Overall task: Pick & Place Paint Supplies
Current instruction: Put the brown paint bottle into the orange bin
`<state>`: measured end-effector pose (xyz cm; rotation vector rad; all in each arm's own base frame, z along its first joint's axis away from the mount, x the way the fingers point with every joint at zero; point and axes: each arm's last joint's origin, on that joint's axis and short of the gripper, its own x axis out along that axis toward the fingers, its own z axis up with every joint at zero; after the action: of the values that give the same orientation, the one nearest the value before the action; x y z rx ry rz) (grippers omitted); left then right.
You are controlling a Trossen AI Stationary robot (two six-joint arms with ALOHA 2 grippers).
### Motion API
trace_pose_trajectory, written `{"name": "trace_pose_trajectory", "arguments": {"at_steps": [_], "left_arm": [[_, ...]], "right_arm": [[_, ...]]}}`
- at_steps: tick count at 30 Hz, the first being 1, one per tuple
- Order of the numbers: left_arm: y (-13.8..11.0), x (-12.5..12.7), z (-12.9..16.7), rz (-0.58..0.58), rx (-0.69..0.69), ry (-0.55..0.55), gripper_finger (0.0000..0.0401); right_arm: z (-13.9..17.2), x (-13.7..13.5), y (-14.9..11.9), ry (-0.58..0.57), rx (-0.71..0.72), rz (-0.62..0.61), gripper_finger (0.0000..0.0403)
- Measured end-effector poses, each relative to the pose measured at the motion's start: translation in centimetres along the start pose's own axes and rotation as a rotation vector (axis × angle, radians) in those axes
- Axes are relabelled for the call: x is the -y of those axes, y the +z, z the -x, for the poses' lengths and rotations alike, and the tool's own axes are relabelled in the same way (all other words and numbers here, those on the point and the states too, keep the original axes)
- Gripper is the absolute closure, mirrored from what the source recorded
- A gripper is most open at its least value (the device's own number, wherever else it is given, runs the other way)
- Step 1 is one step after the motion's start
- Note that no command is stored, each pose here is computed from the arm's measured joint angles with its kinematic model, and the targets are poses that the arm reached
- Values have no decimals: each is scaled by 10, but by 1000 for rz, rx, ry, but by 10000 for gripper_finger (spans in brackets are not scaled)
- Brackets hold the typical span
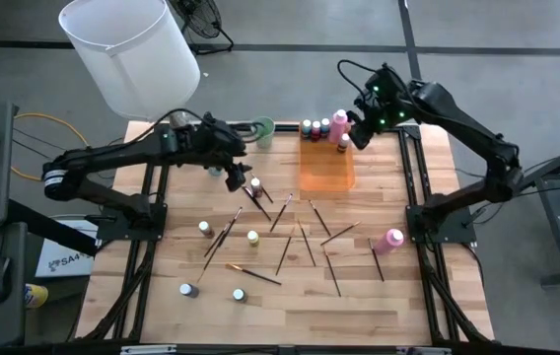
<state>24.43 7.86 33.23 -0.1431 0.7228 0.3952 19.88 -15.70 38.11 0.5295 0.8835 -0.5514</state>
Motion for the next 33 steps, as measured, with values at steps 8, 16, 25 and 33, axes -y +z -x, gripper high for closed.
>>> {"name": "trace_pose_trajectory", "arguments": {"at_steps": [8,16,25,33], "left_arm": [[-15,5,-37,-94,-93,-82,180],[-24,-2,-44,-43,-113,-76,180],[-27,-27,-44,48,-152,-46,180],[-30,-26,-63,19,-198,-167,180]], "right_arm": [[31,-26,-27,101,109,130,236],[21,-39,-97,427,313,215,244],[-2,-42,-152,496,239,281,274],[-2,-45,-155,504,223,296,290]]}}
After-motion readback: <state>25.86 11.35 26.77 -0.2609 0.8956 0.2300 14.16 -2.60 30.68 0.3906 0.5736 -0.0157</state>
